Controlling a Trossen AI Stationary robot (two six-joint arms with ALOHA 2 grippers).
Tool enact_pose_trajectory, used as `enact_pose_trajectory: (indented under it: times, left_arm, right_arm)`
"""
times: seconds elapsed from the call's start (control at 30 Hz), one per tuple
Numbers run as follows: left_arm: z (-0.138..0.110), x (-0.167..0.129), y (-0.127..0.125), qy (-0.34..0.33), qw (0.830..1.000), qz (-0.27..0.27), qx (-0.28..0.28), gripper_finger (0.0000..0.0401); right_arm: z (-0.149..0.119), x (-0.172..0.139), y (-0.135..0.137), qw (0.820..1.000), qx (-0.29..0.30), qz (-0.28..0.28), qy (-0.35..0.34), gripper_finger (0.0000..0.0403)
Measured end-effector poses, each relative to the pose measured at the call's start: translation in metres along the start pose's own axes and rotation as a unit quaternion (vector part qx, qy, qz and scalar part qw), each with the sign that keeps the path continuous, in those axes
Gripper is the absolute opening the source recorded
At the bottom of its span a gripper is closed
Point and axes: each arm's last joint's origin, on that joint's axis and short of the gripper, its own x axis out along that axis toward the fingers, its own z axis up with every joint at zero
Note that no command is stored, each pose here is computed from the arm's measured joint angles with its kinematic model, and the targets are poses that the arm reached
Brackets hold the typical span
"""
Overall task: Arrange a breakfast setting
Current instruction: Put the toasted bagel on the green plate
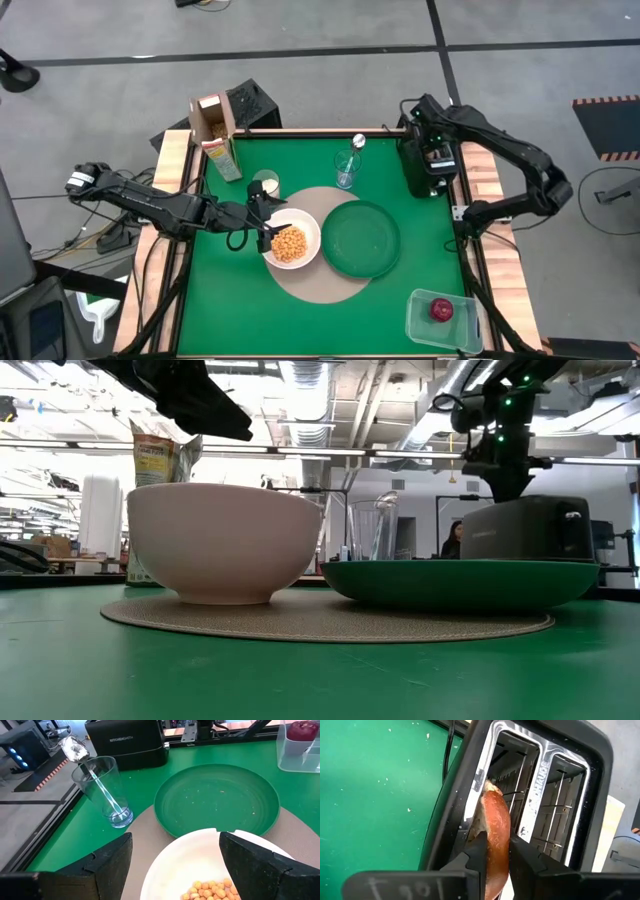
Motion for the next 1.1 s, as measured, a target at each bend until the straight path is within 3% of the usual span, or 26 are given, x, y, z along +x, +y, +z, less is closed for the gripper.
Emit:
enact_pose_trajectory:
  times: [0.3, 0.73, 1.1]
  left_arm:
    - [0.0, 0.0, 0.0, 0.0, 1.0, 0.0, -0.001, 0.0286]
    - [0.0, 0.0, 0.0, 0.0, 1.0, 0.001, -0.001, 0.0286]
    - [0.001, 0.0, 0.0, -0.006, 1.0, 0.0, -0.002, 0.0286]
  right_arm:
    - [-0.006, -0.017, -0.007, 1.0, 0.006, 0.005, -0.023, 0.0086]
    - [-0.006, -0.07, -0.024, 0.994, 0.028, 0.022, -0.107, 0.0087]
    - [-0.025, -0.104, -0.028, 0.985, 0.021, 0.055, -0.165, 0.0087]
